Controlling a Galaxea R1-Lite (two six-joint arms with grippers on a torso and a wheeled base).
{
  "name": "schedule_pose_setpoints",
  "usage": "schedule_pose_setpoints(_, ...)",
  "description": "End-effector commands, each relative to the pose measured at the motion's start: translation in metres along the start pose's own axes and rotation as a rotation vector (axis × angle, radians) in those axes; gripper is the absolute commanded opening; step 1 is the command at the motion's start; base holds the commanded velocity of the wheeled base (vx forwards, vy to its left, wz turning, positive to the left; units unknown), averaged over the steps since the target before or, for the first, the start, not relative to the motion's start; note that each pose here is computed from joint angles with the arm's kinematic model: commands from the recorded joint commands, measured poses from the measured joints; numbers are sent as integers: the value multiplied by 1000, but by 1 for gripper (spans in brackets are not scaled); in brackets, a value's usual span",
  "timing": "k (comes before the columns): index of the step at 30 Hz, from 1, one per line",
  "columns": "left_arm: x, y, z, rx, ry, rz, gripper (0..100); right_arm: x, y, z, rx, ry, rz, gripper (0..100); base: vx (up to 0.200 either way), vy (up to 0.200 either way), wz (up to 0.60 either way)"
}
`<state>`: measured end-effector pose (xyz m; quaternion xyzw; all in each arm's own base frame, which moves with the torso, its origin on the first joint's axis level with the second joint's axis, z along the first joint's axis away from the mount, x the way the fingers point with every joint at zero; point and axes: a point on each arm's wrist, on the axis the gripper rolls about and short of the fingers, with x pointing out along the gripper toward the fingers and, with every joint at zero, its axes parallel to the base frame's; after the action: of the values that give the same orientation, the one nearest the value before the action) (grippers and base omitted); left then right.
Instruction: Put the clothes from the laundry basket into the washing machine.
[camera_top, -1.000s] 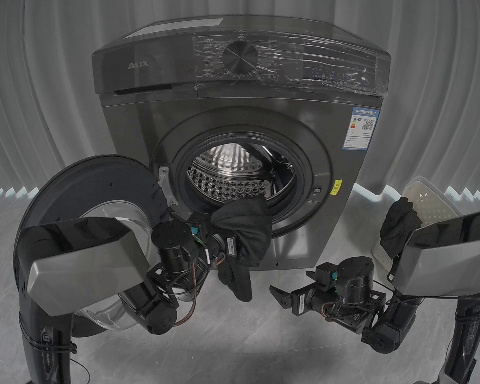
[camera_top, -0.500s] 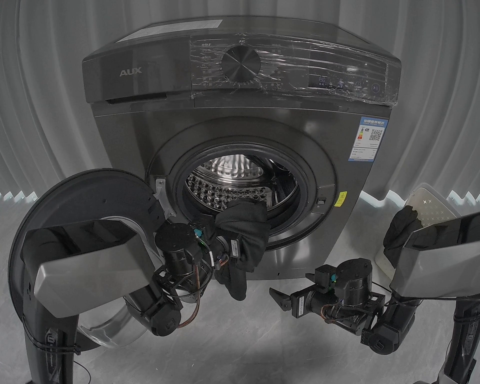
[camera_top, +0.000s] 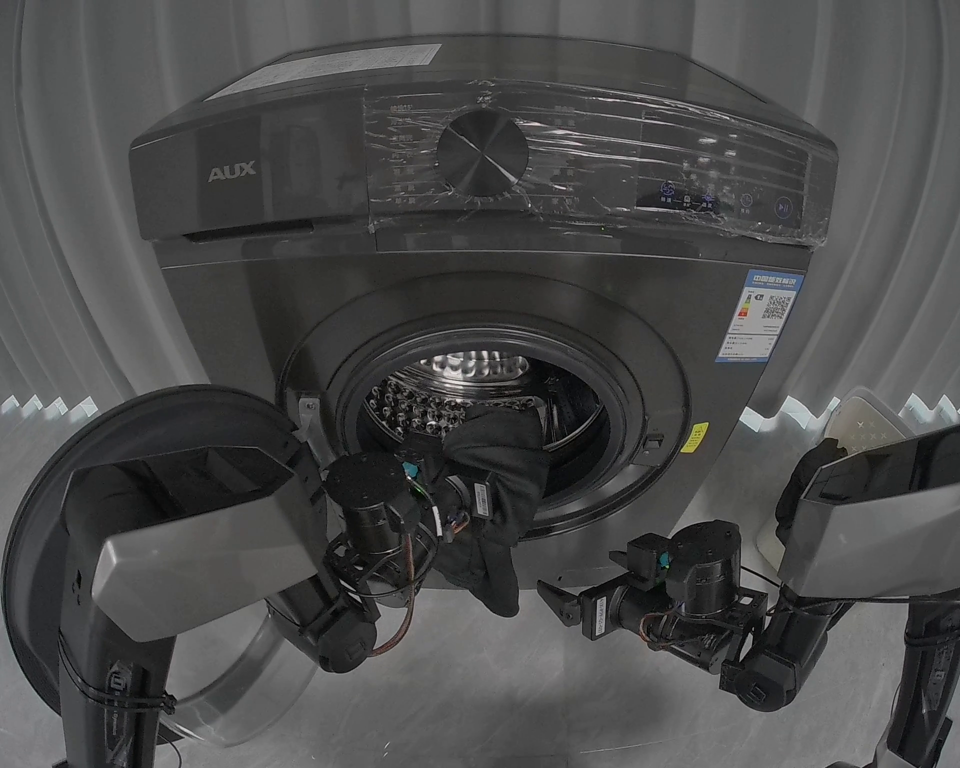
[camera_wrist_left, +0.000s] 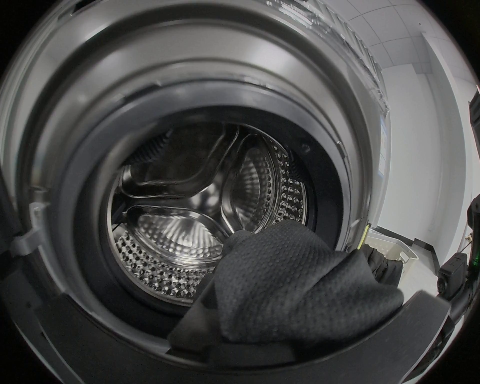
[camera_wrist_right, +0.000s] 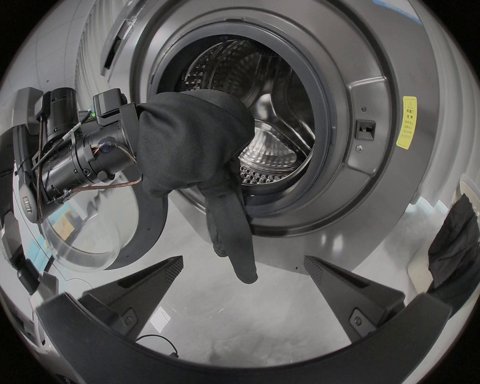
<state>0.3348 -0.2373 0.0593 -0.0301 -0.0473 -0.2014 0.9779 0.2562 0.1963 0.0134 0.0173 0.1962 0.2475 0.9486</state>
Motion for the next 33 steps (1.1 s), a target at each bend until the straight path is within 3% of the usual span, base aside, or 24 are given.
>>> schedule_pose_setpoints(1, 5, -12, -10, -5, 1, -24, 0, 0, 0, -2, -1, 5, -1, 100, 0, 0, 0)
schedule_pose_setpoints(6, 20, -12, -27, -4, -4, -15, 0, 0, 1, -2, -2, 9, 2, 100, 0, 0, 0)
schedule_pose_setpoints(8, 26, -12, -32, -18, -16, -15, 0, -1, 3, -3, -4, 12, 5, 100, 0, 0, 0)
schedule_pose_setpoints(14, 45, 1, -48, -35, -19, 21, 0, -2, 6, -5, -10, 20, 15, 100, 0, 0, 0)
schedule_pose_setpoints(20, 70, 0, -41, -72, -8, 32, 0, -5, 7, -8, -13, 32, 16, 100, 0, 0, 0)
schedule_pose_setpoints(25, 97, 6, -44, -78, -47, 62, 0, -8, 5, -11, -9, 50, 12, 100, 0, 0, 0)
schedule_pose_setpoints(33, 123, 25, -53, -74, -50, 106, 0, -8, 3, -12, -6, 51, 9, 100, 0, 0, 0)
